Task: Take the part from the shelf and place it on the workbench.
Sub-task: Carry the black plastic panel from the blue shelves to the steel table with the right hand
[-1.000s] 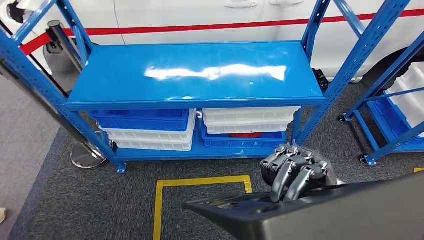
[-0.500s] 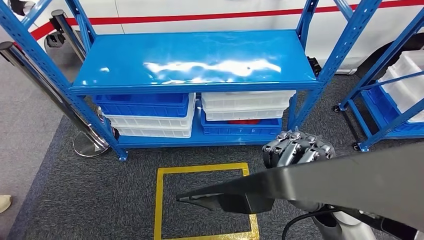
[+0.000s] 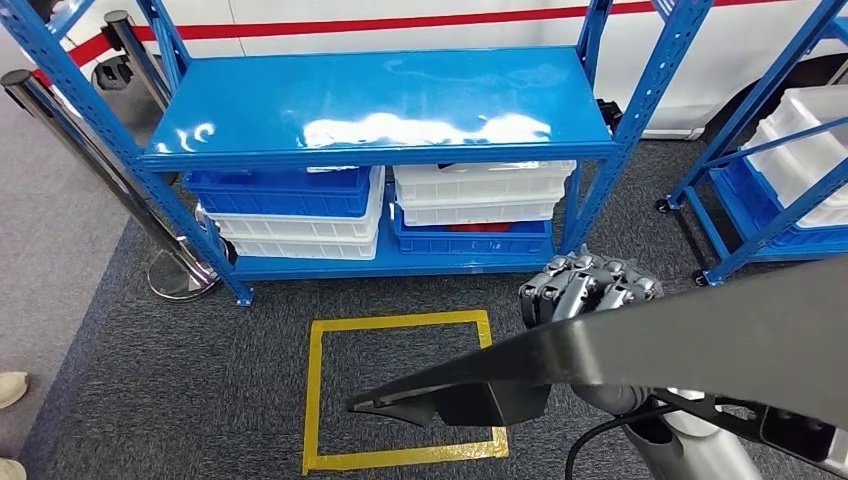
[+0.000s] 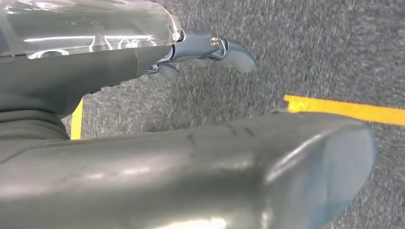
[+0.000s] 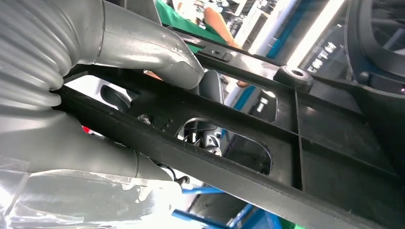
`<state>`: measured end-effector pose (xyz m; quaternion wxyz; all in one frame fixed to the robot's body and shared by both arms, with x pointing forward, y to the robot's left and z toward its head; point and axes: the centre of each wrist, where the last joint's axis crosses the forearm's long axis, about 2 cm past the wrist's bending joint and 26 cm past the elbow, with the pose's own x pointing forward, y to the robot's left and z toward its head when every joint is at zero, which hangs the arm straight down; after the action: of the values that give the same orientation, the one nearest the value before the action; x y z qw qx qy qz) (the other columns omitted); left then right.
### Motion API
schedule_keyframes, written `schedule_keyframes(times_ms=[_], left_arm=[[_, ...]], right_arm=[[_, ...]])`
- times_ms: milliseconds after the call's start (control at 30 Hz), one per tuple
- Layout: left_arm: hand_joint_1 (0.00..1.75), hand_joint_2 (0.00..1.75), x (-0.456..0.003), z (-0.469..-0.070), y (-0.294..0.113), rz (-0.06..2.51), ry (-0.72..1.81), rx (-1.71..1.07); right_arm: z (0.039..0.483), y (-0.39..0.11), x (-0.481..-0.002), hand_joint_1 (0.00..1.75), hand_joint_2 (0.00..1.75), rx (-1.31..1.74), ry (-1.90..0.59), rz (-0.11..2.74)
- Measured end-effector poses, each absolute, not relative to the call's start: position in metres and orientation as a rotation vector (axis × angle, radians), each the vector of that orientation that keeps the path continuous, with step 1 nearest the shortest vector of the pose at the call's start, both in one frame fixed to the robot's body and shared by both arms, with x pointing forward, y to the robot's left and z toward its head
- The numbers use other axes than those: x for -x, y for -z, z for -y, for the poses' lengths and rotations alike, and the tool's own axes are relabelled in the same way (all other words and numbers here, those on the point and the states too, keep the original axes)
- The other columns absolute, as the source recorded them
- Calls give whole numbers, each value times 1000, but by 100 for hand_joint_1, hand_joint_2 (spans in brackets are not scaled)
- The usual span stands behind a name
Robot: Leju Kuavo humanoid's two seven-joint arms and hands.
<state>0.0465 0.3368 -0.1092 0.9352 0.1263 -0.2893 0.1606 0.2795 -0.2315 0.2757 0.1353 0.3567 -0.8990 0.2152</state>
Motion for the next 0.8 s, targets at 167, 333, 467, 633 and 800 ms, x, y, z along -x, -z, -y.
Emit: schedule_keyframes(times_ms=[167, 333, 467, 633, 800], left_arm=[[0, 0, -44, -340, 109, 530, -358, -291], [0, 0, -44, -344, 109, 491, -369, -306], [0, 0, -44, -347, 108, 490, -364, -311], [0, 0, -44, -348, 108, 489, -353, -326], [0, 0, -44, -349, 108, 496, -348, -362]], right_arm=[[224, -274, -277, 171, 175, -1062, -669, 2584], [219, -273, -279, 171, 175, -1098, -700, 2548], [220, -272, -281, 171, 175, -1104, -727, 2531], [218, -269, -280, 171, 175, -1098, -747, 2515], [217, -263, -280, 171, 175, -1105, -754, 2496]])
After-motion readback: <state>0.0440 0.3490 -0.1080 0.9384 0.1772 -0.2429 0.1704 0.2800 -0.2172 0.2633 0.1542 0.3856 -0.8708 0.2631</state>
